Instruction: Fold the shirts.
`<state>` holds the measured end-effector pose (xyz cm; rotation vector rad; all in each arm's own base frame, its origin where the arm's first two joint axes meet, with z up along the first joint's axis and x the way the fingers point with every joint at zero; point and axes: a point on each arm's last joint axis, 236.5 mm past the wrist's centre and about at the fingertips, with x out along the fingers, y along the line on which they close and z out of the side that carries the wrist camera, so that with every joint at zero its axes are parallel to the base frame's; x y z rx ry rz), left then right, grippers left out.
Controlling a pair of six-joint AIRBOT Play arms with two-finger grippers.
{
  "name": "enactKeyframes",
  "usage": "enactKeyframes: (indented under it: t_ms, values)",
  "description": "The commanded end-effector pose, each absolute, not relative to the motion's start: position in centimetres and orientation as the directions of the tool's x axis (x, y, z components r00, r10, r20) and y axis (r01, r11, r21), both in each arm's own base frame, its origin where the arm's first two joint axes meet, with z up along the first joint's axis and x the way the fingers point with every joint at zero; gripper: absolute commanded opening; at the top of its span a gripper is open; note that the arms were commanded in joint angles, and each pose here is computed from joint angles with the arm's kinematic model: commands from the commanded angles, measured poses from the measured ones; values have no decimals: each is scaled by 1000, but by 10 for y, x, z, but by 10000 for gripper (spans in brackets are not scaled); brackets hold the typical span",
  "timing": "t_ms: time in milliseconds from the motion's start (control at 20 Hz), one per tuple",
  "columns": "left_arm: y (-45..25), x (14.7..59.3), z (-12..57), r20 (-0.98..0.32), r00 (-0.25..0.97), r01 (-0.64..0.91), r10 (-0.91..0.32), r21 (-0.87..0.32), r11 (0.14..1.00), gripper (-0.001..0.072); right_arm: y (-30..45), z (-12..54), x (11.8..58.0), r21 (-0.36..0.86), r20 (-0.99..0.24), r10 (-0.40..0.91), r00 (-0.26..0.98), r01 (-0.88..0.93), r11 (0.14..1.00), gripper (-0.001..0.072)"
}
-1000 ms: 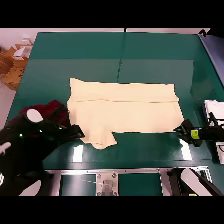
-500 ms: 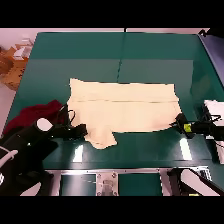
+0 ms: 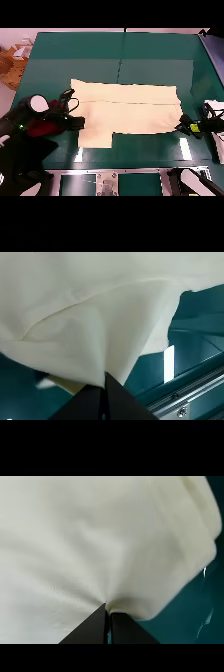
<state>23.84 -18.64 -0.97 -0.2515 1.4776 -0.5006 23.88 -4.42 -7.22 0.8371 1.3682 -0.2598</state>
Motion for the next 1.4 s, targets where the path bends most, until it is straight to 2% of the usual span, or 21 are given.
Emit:
enactKeyframes:
  t_ms: [0, 250, 400, 600, 850, 1100, 1150, 1200, 1250, 1350]
  values:
    - [-173, 247, 25, -915, 24, 237, -402, -385, 892, 21, -56, -44, 242, 346, -938, 244, 248, 598, 723, 11]
    - [-174, 294, 53, -905, 168, 270, -390, -339, 901, 20, -57, 1, 290, 463, -875, 265, 405, 538, 704, 12]
    - [-169, 342, 61, -891, 244, 252, -383, -323, 912, 21, -58, 29, 332, 548, -808, 287, 516, 478, 686, 11]
    - [-179, 406, 50, -879, 265, 288, -395, -319, 903, 21, -57, 19, 383, 558, -798, 306, 518, 446, 699, 12]
    - [-196, 488, 14, -861, 304, 272, -407, -331, 904, 21, -57, -29, 449, 553, -810, 327, 487, 449, 702, 12]
    - [-198, 537, -20, -843, 361, 248, -400, -327, 912, 26, -63, -68, 497, 558, -815, 356, 457, 454, 694, 28]
    - [-197, 550, -16, -821, 412, 245, -396, -319, 915, 288, -68, -64, 505, 560, -810, 352, 469, 439, 703, 168]
    - [-193, 561, -8, -799, 453, 233, -396, -322, 917, 628, -75, -53, 510, 558, -803, 350, 483, 399, 728, 375]
    - [-186, 567, 2, -790, 473, 197, -391, -338, 920, 694, -83, -36, 511, 557, -796, 361, 486, 355, 750, 491]
    - [-163, 570, 22, -797, 467, 169, -382, -344, 924, 696, -106, -14, 493, 516, -827, 367, 427, 316, 796, 496]
